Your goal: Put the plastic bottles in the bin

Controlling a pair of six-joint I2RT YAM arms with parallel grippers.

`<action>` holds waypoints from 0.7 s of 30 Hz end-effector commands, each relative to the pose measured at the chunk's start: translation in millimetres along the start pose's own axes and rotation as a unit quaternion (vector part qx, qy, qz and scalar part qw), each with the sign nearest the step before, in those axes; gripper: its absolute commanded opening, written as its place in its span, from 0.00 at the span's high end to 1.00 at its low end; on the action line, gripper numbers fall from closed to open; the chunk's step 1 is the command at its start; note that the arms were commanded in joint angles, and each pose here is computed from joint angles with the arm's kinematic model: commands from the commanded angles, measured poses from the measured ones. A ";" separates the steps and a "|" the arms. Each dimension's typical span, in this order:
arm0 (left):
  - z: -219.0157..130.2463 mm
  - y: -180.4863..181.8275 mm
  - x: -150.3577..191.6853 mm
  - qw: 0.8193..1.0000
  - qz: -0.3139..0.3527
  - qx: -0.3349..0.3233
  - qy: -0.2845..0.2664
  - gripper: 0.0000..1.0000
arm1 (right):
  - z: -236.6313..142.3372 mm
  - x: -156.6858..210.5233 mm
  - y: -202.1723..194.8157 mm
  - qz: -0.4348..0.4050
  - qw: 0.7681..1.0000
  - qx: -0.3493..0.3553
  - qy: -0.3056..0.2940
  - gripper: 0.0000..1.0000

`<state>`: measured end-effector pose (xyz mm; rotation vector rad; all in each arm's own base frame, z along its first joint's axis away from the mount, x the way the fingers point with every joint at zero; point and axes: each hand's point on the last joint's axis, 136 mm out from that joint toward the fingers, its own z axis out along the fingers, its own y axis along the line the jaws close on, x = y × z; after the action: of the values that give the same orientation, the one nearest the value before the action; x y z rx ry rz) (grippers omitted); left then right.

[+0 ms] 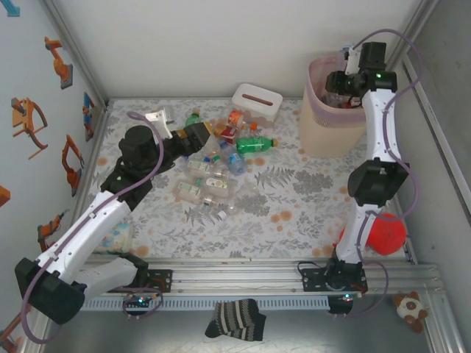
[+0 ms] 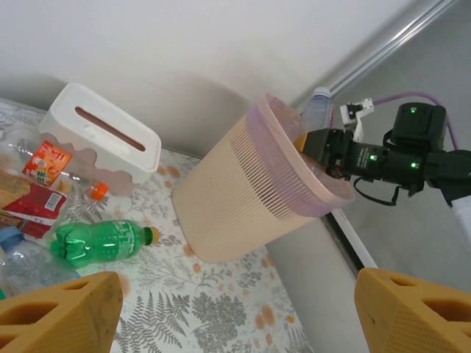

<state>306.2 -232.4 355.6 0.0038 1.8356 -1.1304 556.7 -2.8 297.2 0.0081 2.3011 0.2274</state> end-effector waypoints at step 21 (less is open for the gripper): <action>-3.8 25.7 10.3 0.998 -0.035 -0.049 -0.003 0.19 | 69.8 49.5 -37.9 -0.008 0.995 0.043 0.088 0.41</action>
<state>309.5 -226.7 330.9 -0.0912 1.8991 -1.1161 577.8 -18.7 195.3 0.0142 2.5048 0.1519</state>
